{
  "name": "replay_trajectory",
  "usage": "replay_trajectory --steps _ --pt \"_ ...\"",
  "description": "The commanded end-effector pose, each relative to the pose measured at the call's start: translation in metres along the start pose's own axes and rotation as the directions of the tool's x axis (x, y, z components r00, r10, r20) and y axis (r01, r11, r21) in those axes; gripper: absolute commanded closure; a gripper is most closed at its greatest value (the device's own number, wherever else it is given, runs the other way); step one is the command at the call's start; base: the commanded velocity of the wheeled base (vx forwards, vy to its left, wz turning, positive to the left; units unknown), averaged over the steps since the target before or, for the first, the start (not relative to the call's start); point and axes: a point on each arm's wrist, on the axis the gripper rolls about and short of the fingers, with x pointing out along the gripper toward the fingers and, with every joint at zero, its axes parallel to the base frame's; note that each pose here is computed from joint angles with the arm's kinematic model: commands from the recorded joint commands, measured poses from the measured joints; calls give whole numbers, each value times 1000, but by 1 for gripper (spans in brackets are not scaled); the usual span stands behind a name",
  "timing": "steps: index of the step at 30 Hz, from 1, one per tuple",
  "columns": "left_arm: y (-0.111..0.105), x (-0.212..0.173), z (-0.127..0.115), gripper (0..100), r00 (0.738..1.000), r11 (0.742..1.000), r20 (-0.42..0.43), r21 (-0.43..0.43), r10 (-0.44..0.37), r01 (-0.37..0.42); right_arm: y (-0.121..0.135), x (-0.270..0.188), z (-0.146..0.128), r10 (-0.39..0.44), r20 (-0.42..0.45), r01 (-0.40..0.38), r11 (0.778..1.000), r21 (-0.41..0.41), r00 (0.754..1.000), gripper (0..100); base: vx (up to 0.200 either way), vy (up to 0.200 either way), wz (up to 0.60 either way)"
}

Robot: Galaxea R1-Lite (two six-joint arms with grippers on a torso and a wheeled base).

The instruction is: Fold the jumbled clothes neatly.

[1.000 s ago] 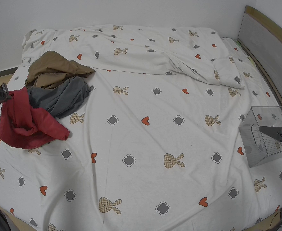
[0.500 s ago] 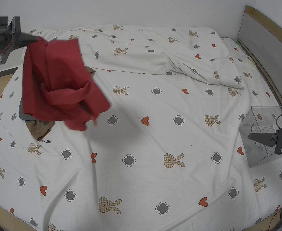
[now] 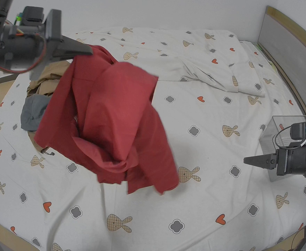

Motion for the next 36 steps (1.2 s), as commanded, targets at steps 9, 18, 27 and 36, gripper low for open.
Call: replay_trajectory --steps 9,18,27,36 --pt "-10 67 -27 100 996 1000 -91 32 4 -1 7 18 4 18 -52 -18 1000 -5 998 0 0 0 0" --pt "-14 104 -56 100 982 995 -168 48 92 -85 7 20 5 18 -55 -18 1000 -6 998 0 0 0 0" --pt "-3 95 -62 100 969 989 -199 52 146 -139 7 33 6 23 -94 -23 1000 2 995 0 0 0 0" --pt "-5 98 -72 100 954 968 -187 135 234 -211 16 41 7 49 -115 -46 999 22 992 0 0 0 0"
